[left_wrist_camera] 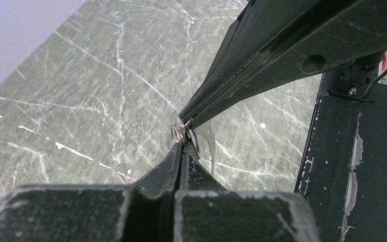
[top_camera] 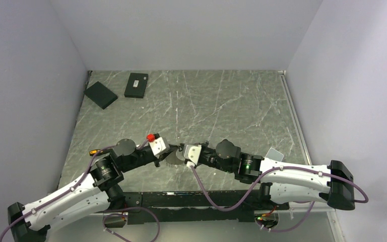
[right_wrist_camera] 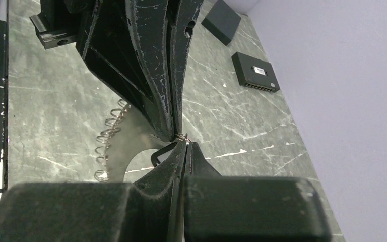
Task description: Put the keys on the keyring
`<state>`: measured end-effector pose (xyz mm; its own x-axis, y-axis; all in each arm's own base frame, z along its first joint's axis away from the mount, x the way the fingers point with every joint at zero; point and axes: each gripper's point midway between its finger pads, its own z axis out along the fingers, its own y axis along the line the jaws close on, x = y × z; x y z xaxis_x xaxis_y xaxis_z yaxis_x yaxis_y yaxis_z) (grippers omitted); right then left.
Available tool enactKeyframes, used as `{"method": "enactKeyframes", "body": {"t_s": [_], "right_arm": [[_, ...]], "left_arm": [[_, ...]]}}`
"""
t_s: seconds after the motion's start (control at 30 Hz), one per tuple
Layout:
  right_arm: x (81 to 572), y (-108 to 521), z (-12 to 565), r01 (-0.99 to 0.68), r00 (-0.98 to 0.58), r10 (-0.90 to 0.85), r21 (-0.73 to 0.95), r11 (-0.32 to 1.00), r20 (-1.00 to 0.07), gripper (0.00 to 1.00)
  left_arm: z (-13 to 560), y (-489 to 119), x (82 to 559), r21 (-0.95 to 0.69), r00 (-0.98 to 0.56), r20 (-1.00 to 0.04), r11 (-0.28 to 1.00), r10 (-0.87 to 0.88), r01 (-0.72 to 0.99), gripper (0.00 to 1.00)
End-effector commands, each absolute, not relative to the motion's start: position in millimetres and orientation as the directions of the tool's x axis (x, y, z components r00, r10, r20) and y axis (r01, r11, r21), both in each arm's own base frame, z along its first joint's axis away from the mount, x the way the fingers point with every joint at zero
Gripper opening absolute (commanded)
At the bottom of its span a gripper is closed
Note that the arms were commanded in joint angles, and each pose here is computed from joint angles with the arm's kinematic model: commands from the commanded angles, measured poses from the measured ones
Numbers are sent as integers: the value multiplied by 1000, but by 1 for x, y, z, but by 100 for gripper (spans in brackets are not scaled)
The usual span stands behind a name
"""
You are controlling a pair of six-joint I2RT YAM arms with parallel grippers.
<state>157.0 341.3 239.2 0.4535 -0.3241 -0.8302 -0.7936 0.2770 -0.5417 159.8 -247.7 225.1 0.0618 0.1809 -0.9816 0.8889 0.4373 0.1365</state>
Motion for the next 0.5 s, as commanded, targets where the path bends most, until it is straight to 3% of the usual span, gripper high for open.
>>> {"method": "enactKeyframes", "body": {"t_s": [0.0, 0.3, 0.47], "right_arm": [[155, 343, 264, -785, 476, -270, -543, 300, -837, 0], [144, 347, 256, -822, 457, -245, -511, 252, -855, 0], [150, 348, 261, -849, 391, -205, -437, 295, -897, 0]], "left_arm": [[248, -243, 158, 180, 122, -980, 439, 157, 880, 0], [262, -244, 142, 218, 183, -975, 361, 128, 907, 0], [271, -242, 138, 249, 234, -968, 355, 87, 901, 0]]}}
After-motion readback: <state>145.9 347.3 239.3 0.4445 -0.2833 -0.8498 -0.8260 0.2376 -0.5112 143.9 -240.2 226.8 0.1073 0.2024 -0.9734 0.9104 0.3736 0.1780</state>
